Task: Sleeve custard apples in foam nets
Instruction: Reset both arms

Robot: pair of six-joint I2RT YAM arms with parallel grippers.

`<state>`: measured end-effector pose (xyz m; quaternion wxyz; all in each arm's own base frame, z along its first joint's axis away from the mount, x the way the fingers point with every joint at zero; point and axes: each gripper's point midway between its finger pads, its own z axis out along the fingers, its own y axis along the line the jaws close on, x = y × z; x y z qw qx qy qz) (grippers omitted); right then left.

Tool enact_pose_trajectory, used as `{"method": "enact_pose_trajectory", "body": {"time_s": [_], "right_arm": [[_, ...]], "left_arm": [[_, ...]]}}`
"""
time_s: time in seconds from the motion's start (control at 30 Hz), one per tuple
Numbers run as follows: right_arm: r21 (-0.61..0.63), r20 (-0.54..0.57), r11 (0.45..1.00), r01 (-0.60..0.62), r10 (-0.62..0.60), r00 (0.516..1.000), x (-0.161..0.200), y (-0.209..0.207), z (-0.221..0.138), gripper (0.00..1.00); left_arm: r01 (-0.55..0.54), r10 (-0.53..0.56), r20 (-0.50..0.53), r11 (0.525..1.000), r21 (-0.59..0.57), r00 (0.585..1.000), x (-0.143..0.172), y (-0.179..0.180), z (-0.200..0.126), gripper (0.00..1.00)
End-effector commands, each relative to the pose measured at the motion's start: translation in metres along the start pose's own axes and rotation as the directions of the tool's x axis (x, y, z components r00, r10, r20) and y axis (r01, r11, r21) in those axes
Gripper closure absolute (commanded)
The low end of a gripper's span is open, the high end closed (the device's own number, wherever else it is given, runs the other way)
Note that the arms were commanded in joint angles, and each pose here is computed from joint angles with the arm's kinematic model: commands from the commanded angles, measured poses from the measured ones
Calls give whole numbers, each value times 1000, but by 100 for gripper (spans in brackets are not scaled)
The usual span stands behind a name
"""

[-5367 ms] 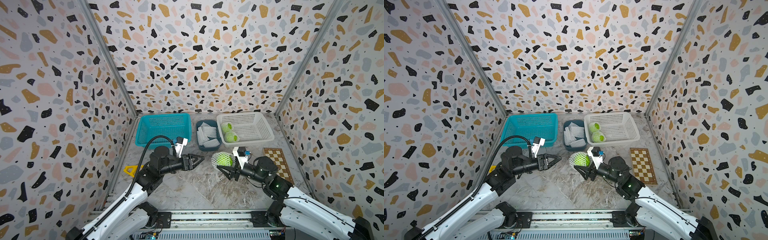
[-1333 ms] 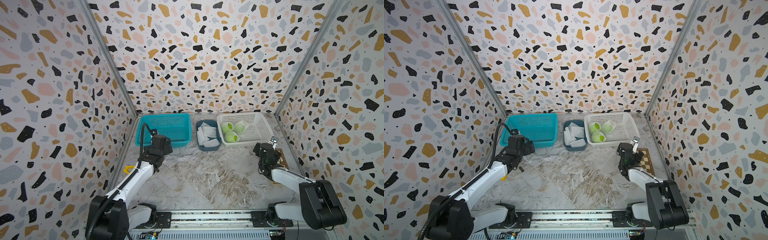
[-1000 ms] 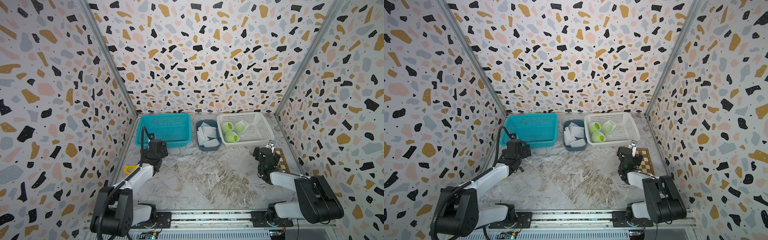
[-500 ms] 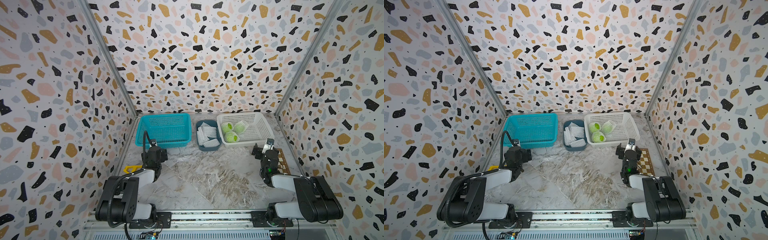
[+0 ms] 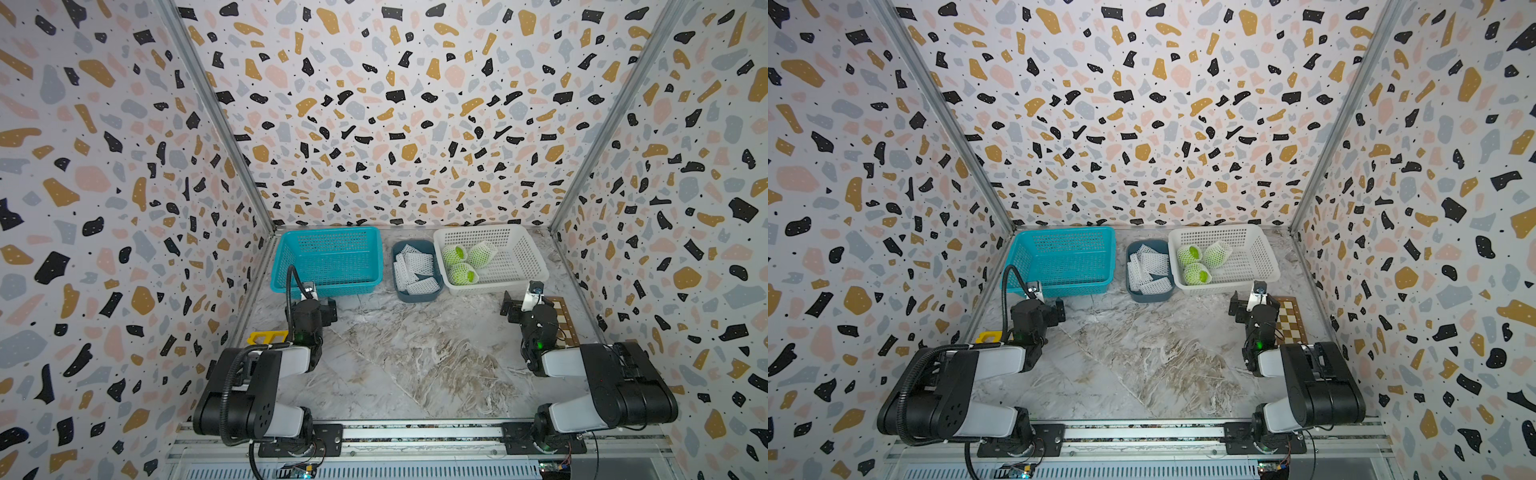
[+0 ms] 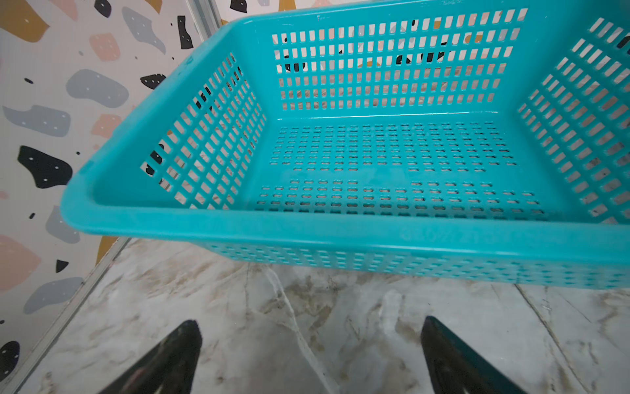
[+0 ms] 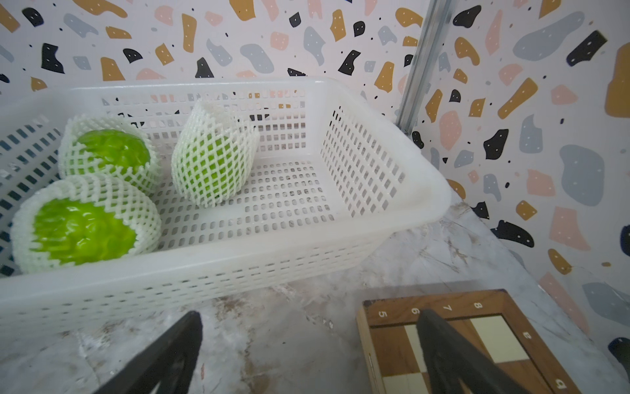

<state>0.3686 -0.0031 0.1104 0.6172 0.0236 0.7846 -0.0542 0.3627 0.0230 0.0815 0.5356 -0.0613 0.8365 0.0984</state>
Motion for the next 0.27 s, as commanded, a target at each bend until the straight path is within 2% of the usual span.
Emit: {"method": "enact_pose_trajectory", "body": {"time_s": [0.0, 0.23], "right_arm": [[-8, 51, 1000, -1, 1, 999, -16, 2, 1, 0], [-10, 51, 1000, 0, 0, 999, -16, 3, 1, 0]], "left_arm": [[17, -17, 72, 1000, -5, 997, -20, 2, -1, 1], [16, -15, 74, 1000, -6, 997, -20, 2, 0, 1]]}}
